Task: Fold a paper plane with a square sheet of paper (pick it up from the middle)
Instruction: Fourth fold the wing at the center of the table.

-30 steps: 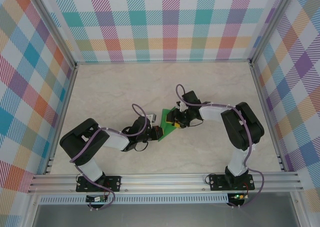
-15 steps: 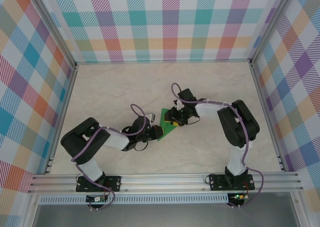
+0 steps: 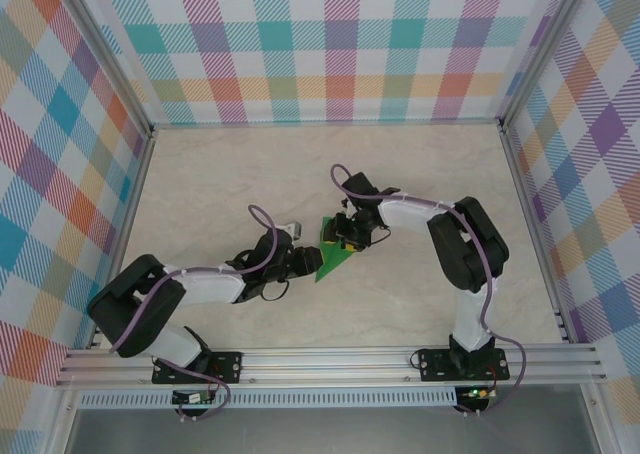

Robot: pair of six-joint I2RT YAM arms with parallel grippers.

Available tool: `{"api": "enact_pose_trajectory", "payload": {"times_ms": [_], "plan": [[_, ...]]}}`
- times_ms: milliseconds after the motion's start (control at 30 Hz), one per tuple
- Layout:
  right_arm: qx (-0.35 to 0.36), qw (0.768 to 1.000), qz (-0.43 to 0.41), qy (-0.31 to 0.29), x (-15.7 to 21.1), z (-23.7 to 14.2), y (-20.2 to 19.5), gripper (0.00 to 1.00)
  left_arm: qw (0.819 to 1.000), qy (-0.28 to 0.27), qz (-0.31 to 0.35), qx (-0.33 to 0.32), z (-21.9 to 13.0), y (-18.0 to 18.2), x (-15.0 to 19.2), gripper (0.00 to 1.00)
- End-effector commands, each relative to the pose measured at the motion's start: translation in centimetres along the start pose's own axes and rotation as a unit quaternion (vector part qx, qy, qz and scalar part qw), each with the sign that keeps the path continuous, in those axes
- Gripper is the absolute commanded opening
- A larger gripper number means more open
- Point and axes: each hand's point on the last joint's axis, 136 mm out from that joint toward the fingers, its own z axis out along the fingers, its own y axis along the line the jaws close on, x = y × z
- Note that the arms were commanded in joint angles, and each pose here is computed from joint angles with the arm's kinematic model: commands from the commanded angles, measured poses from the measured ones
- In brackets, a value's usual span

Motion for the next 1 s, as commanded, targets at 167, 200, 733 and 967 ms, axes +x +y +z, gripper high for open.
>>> {"api": "enact_pose_trajectory", "payload": {"times_ms": [167, 200, 733, 967], "plan": [[0.126, 0.989, 0.061, 0.041, 2.6, 2.3, -6.7, 0.52, 1.000, 0.000, -0.005, 0.024, -0.1, -1.7, -1.3, 0.21], [0.126, 0.989, 0.063, 0.041, 2.6, 2.3, -6.7, 0.51, 1.000, 0.006, -0.004, 0.027, 0.2, -1.9, -1.2, 0.19], [0.136, 0.987, 0.067, 0.049, 3.0, 2.6, -7.3, 0.50, 0.996, 0.058, -0.074, -0.015, 4.2, 0.9, -0.5, 0.07], [0.145, 0.986, 0.067, 0.051, 3.1, 2.7, -7.7, 0.49, 0.995, 0.060, -0.076, -0.032, 4.3, 1.8, -0.2, 0.06]]}}
